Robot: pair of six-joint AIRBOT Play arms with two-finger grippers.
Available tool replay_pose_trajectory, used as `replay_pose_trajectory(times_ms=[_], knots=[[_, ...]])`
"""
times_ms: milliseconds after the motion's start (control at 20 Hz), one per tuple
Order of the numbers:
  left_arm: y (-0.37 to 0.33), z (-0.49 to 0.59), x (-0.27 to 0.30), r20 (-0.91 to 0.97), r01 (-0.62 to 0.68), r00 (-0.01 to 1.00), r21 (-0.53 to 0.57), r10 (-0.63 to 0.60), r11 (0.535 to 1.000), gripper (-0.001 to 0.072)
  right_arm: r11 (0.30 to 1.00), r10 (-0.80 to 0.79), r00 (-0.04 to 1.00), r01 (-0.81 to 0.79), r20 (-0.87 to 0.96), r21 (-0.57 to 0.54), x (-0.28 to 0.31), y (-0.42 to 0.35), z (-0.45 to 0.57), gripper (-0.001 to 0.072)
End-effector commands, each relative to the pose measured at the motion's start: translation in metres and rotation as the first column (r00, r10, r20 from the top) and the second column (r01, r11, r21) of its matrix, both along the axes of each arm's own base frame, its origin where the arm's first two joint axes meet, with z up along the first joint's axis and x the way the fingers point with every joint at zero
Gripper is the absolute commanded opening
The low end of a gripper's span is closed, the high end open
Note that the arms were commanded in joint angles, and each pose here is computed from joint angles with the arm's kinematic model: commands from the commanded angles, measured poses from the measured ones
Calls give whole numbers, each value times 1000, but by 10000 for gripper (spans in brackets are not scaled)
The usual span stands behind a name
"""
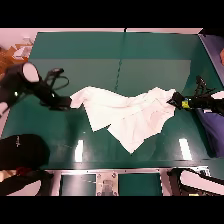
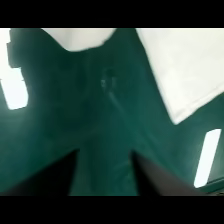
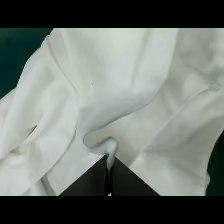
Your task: Fold the shirts.
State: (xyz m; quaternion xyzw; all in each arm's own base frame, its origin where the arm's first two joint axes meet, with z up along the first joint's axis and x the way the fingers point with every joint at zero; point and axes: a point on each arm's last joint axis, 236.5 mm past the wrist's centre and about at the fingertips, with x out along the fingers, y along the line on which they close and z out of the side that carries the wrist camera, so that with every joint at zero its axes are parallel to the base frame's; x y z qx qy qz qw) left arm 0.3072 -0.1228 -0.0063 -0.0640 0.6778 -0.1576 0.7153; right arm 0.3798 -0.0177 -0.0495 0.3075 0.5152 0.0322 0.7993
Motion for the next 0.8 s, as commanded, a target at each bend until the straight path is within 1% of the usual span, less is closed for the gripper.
replay_pose_trajectory(times_ms=[0,100,150,200,350,550,600,650,700,750], knots=[[-55,-45,-26,-53,-231,973,-310,226,922,593,1000,10,1000,-10,-10,8,-3,3,-1,14],[-67,-64,-33,-90,-310,950,-391,300,866,593,1000,10,1000,-10,-11,9,-3,3,-1,14],[-71,-71,-36,-103,-321,946,-417,307,850,593,1000,9,1000,-9,-10,9,-3,3,-1,14],[-74,-77,-39,-117,-329,944,-422,309,845,593,1000,9,1000,-9,-10,9,-3,3,-1,14],[-94,-99,-43,-121,-325,946,-394,302,860,592,1000,10,1000,-10,-10,10,-3,3,-1,14],[-113,-119,-40,-156,-342,939,-377,305,861,592,1000,11,1000,-11,-11,10,-3,4,-1,14],[-112,-118,-36,-142,-334,943,-379,302,863,474,1000,14,1000,-14,-14,13,-4,4,-1,14],[-111,-114,-29,-116,-310,951,-389,288,867,105,1000,17,1000,-17,-17,16,-5,5,-1,14],[-109,-107,-23,-103,-290,957,-405,271,867,21,1000,21,1000,-21,-21,20,-6,6,-1,14],[-107,-97,-16,-108,-288,957,-425,268,858,21,999,27,999,-27,-23,24,-6,7,1,13]])
